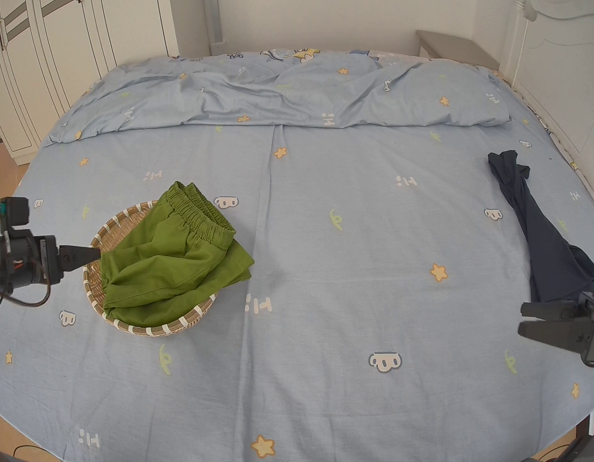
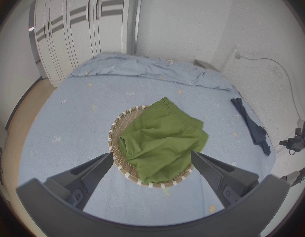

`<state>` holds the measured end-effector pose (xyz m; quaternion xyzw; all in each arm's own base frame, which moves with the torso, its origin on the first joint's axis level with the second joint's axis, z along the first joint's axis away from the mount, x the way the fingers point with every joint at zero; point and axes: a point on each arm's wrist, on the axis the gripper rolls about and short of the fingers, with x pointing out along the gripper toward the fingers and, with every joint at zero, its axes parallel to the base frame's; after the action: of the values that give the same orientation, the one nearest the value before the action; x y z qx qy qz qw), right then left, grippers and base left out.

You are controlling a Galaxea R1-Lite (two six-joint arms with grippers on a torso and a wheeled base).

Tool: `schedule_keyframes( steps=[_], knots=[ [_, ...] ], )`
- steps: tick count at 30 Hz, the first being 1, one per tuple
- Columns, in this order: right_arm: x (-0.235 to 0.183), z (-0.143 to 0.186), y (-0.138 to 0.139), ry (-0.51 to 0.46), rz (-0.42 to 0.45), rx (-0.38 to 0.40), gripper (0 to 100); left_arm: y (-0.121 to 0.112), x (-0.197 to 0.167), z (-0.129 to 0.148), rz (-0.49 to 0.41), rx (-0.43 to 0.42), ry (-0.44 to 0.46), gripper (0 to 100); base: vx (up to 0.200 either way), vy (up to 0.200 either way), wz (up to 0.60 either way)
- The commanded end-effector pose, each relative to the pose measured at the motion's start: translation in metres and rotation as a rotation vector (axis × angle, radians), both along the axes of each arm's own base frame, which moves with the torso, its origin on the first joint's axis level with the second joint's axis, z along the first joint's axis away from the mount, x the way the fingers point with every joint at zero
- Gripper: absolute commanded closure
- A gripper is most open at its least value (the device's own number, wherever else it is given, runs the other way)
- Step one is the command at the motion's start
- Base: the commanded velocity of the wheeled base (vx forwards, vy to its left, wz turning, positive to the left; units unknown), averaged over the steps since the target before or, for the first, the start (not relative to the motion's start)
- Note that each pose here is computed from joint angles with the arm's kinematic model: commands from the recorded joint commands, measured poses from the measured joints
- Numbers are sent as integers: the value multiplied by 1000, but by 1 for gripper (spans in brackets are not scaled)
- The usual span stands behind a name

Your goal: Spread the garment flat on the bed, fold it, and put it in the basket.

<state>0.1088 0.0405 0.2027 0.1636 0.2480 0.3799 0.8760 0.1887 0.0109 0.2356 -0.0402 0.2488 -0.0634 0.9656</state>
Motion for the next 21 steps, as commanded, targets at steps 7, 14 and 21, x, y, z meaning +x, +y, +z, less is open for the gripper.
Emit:
schedule_keyframes(
  steps=[7,14,21],
  knots=[
    [-123,-58,-29,-213,-129,66,0,-15,-214,-31,-38,-11,-291,0,0,0,0],
    [-154,-72,-35,-209,-87,70,0,-15,-246,-92,-30,-47,-308,0,0,0,0],
    [-145,-97,-37,-202,-278,-10,0,-15,-236,-142,12,-35,-290,0,0,0,0]
  ],
)
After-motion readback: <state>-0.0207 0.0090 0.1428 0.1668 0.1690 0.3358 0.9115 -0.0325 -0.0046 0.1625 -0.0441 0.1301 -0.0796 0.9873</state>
